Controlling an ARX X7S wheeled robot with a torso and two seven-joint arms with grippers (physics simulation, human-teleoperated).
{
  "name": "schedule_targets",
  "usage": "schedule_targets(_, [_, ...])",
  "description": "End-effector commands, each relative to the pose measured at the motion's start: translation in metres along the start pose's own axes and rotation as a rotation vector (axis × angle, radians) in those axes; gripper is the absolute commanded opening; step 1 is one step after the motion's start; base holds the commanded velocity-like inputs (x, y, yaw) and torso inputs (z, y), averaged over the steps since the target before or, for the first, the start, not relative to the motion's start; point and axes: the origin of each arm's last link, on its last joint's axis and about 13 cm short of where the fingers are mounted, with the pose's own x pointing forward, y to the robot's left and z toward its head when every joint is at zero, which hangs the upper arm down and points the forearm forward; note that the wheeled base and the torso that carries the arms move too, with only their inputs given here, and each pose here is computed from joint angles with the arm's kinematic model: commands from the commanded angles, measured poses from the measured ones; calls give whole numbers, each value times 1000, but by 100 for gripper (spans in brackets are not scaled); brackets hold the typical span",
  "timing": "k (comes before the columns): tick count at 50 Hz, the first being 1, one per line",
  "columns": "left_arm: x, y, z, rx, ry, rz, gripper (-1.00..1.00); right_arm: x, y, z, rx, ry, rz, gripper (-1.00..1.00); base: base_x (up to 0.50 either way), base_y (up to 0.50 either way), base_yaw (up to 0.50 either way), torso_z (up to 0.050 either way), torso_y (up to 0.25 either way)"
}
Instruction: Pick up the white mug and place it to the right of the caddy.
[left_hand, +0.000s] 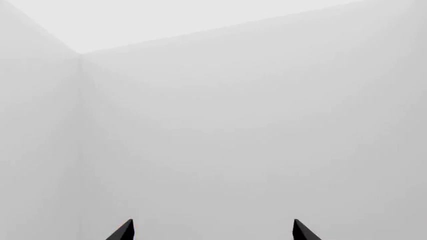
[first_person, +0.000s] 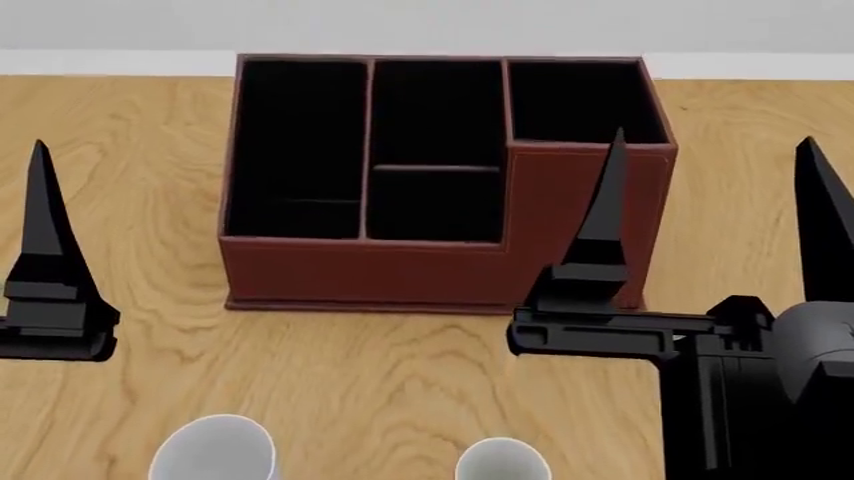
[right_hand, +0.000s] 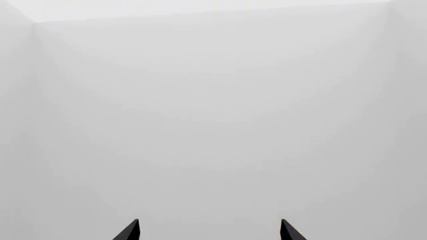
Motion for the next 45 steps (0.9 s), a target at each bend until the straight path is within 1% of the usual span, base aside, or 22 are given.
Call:
schedule_targets(1, [0,0,1,1,-1,0,100,-2,-1,0,1,0,-3,100,211,0,0,0,0])
schedule_targets(31, [-1,0,1,-6,-2,7,100,-4,-2,-1,-1,4,-7,100,207,0,0,0,0])
schedule_targets(45, [-2,1,1,-22,-4,18,100,-5,-2,-2,2,8,-7,100,99,0,0,0,1])
